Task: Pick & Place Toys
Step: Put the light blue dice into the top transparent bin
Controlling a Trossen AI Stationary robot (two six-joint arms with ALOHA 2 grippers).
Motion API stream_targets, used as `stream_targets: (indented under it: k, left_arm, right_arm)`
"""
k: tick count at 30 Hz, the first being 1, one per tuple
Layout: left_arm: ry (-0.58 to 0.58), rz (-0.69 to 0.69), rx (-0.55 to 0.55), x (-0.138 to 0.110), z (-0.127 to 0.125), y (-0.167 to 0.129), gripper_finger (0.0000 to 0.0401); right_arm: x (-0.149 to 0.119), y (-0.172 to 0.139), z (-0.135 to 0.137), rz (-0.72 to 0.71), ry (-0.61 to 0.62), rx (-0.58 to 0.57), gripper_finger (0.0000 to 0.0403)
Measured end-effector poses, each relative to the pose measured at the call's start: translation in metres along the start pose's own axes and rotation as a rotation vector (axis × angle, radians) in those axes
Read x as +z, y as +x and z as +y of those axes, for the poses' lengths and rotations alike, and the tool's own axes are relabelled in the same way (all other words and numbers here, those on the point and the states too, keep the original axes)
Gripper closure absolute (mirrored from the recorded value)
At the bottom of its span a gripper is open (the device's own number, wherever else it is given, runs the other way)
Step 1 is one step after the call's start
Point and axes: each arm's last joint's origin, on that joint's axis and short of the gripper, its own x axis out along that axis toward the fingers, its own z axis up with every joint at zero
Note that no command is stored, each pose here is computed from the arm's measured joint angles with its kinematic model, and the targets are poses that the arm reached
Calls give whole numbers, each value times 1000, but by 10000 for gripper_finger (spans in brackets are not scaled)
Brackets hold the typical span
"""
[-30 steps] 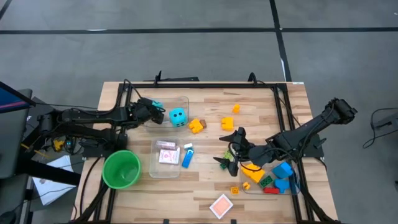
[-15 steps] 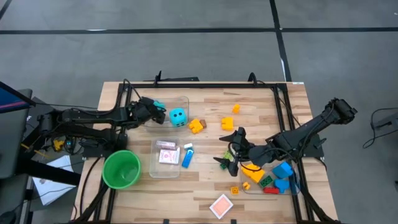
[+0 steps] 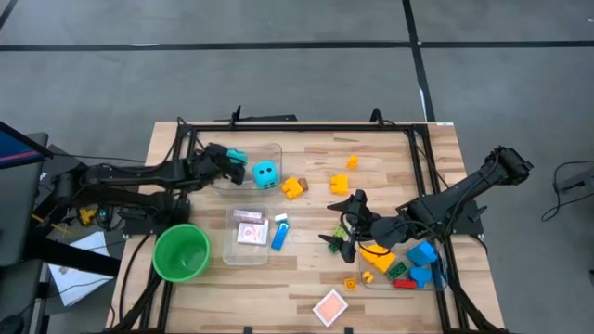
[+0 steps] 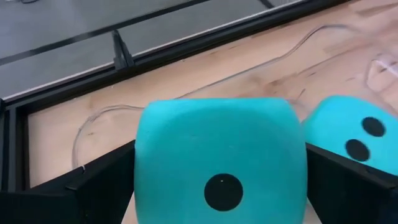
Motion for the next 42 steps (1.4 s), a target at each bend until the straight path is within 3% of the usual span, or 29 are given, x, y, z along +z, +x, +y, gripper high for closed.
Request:
stream_targets:
  k: [8, 15, 18, 26, 30, 33, 38, 42]
  left_arm:
    - [26, -5, -76, -3, -3, -14, 1]
    - [14, -45, -40, -1, 2, -19, 1]
    - [31, 17, -66, -5, 3, -19, 1]
    - [38, 23, -85, -6, 5, -21, 1]
    - [19, -47, -42, -2, 6, -24, 1]
    - [51, 37, -86, -8, 5, -22, 1]
    - [49, -101, -30, 0, 3, -25, 1]
    - [67, -33, -72, -6, 3, -24, 1]
  right_arm:
    - [-1, 0, 0, 6, 6, -1, 7]
    - [-1, 0, 0, 6, 7, 2, 7]
    - [-1, 0, 0, 7, 6, 4, 7]
    - [-1, 0, 0, 7, 6, 6, 7]
    - [-1, 0, 0, 7, 7, 6, 7]
    - [0, 0, 0, 7, 7, 6, 7]
    - [0, 0, 0, 8, 7, 9, 7]
    - [-1, 0, 0, 13, 11, 19, 7]
